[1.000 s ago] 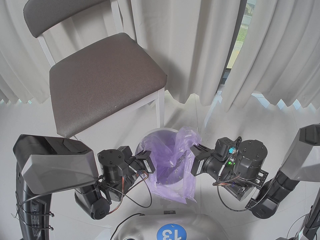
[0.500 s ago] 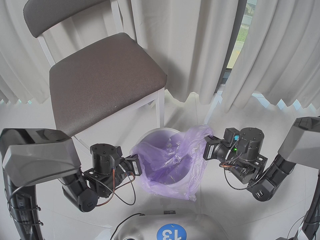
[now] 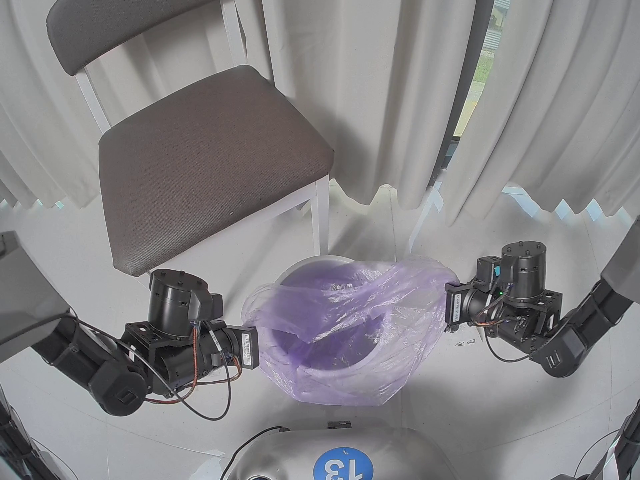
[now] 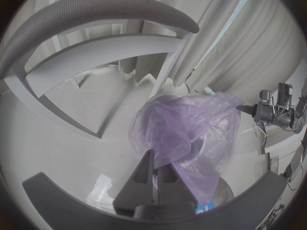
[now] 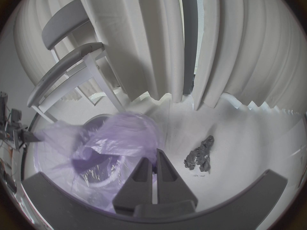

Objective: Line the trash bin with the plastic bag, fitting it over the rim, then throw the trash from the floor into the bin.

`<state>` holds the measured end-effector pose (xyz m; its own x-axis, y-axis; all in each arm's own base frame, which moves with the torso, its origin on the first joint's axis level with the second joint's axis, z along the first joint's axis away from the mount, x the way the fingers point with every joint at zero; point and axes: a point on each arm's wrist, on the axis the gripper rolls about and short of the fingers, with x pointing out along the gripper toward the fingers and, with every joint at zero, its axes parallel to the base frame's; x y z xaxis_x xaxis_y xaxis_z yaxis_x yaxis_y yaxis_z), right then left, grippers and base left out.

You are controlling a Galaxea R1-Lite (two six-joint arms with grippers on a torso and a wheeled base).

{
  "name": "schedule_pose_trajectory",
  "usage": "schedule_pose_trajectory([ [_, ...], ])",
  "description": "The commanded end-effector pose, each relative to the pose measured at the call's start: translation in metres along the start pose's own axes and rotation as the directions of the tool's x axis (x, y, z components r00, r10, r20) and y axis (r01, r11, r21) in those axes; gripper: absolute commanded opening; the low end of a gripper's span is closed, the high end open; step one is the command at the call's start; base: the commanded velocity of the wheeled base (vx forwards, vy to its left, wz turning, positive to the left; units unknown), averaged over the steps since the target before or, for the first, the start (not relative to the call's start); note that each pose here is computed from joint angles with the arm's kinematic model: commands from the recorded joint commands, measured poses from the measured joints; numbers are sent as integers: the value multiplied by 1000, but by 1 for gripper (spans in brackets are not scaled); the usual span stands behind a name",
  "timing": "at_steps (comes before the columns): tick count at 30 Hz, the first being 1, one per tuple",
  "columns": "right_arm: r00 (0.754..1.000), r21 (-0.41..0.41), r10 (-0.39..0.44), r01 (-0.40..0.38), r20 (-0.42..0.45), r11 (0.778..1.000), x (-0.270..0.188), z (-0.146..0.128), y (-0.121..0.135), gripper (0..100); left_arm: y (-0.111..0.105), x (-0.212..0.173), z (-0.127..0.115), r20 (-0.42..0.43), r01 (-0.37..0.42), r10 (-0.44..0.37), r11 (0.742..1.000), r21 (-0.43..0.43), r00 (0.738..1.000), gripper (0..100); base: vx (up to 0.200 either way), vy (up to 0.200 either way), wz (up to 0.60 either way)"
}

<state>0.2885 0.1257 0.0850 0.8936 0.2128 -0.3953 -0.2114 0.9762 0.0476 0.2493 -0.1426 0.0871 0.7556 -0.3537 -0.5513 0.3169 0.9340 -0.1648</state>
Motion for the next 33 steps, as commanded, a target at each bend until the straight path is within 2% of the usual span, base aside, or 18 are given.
schedule_pose_trajectory([
  [1,1000,-29,4,-3,24,1000,-21,7,-4,0,1,-19,7,20,13,-14,1000,17,1000,0,0,0,0],
  [7,1000,-82,3,-3,0,997,-26,1,-6,0,3,-28,-2,-58,3,2,997,78,998,0,0,0,0],
  [12,1000,-110,0,-2,-23,994,-29,-5,-8,0,4,-33,-6,-114,39,-27,994,103,993,0,0,0,0],
  [19,998,-149,9,-19,-67,989,-28,-17,-4,0,4,-17,-17,-179,40,-21,993,107,984,0,0,0,0],
  [25,992,-186,7,-31,-127,982,-19,-32,-2,0,4,10,-34,-269,32,0,993,114,963,0,0,0,0],
  [28,991,-178,2,-27,-137,984,-8,-37,-1,0,6,25,-37,-269,16,14,994,109,963,0,0,0,0],
  [33,998,-135,11,-19,-59,991,8,-33,4,0,16,37,-30,-170,-6,18,997,76,985,0,0,0,0],
])
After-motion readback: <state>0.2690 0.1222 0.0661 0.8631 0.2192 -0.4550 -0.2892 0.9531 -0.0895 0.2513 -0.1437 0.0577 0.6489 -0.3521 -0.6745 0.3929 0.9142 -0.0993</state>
